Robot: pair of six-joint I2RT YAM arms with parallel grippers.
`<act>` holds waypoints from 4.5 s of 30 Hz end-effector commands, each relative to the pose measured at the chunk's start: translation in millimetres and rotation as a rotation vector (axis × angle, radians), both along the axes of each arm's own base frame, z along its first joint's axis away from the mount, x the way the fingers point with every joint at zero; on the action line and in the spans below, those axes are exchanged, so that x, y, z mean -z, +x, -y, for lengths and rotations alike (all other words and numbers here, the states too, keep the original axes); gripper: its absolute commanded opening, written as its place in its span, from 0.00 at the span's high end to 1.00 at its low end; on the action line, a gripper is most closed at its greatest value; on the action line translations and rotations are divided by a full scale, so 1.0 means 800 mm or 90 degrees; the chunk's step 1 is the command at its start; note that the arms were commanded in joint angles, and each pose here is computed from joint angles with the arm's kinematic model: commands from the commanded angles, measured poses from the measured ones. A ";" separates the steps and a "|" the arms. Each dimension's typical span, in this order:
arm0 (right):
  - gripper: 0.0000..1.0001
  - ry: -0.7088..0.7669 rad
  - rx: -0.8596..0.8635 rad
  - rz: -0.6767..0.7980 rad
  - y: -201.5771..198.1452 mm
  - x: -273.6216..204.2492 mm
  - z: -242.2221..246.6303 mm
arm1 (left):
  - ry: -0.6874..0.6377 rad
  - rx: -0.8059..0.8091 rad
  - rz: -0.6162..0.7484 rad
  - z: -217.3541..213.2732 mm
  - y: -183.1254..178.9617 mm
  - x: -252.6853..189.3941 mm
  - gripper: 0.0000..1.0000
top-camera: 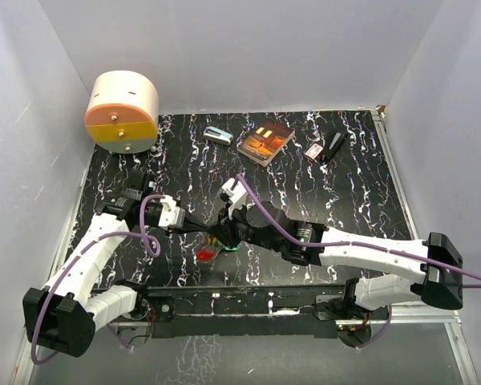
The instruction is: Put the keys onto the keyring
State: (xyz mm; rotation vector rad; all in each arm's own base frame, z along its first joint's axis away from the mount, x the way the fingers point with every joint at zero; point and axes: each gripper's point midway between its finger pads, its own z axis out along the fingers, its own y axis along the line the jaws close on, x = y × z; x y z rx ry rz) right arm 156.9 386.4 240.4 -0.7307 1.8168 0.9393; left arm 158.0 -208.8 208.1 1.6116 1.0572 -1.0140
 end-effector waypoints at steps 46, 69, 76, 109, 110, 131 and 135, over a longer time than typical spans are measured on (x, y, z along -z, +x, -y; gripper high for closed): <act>0.92 0.058 0.121 -0.021 0.014 0.002 0.045 | -0.114 0.060 -0.122 0.014 -0.029 -0.064 1.00; 0.89 0.095 0.025 -0.002 -0.007 -0.015 0.023 | -0.135 0.080 -0.120 0.012 -0.041 -0.063 1.00; 0.71 0.121 0.040 0.040 -0.008 -0.040 0.052 | -0.134 0.078 -0.128 0.012 -0.042 -0.061 1.00; 0.71 0.096 -0.018 0.041 -0.014 -0.057 0.017 | -0.107 0.056 -0.143 0.013 -0.028 -0.040 1.00; 0.71 0.097 -0.016 0.040 -0.014 -0.058 0.018 | -0.107 0.055 -0.142 0.013 -0.027 -0.040 1.00; 0.67 0.101 -0.013 0.023 -0.017 -0.056 0.017 | -0.103 0.049 -0.138 0.014 -0.023 -0.043 1.00; 0.67 0.100 -0.003 0.039 -0.011 -0.059 0.014 | -0.105 0.052 -0.141 0.014 -0.025 -0.046 1.00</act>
